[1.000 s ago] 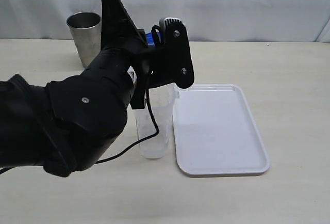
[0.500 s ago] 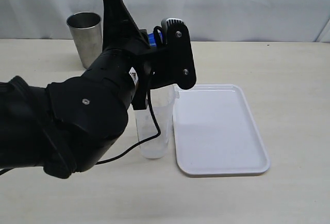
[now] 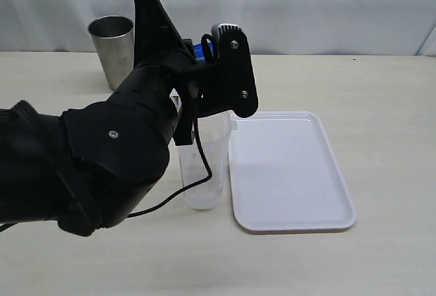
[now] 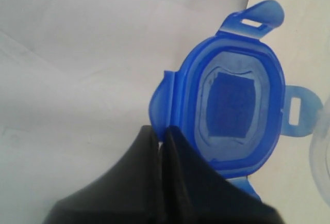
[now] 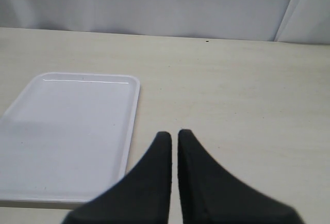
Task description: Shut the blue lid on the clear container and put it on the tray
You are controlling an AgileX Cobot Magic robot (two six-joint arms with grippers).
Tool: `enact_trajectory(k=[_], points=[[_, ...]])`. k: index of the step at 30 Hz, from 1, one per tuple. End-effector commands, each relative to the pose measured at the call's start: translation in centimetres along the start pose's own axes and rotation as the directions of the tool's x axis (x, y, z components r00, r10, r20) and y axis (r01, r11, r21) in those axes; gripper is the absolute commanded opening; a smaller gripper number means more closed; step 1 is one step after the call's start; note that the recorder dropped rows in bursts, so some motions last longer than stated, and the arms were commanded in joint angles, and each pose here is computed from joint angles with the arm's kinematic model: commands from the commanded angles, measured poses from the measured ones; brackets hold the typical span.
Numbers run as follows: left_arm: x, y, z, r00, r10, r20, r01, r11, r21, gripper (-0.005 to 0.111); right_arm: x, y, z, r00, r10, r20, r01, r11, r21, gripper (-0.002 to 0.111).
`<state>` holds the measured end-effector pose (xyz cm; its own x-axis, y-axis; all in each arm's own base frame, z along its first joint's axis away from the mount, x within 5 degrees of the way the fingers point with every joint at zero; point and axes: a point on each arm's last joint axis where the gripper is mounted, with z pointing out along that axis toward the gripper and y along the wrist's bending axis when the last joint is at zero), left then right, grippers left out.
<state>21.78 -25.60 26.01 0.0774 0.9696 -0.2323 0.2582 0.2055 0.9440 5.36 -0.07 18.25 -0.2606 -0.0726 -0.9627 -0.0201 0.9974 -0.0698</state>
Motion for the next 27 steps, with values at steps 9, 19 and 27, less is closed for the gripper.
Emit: enact_trajectory(k=[9, 19, 27], points=[[-0.5, -0.1, -1.0, 1.000, 0.005, 0.004, -0.005, 1.000, -0.017, 0.000, 0.1, 0.0, 0.0, 1.000, 0.007, 0.005, -0.007, 1.000, 0.007, 0.005], [-0.2, -1.0, -1.2, 0.999, 0.039, 0.007, -0.039, 0.999, 0.014, 0.000, 0.1, 0.0, 0.0, 1.000, 0.007, 0.005, -0.007, 1.000, 0.007, 0.005], [0.7, -2.2, -1.3, 0.998, 0.060, -0.001, -0.060, 0.998, 0.035, 0.000, 0.1, 0.0, 0.0, 1.000, 0.007, 0.005, -0.007, 1.000, 0.007, 0.005]])
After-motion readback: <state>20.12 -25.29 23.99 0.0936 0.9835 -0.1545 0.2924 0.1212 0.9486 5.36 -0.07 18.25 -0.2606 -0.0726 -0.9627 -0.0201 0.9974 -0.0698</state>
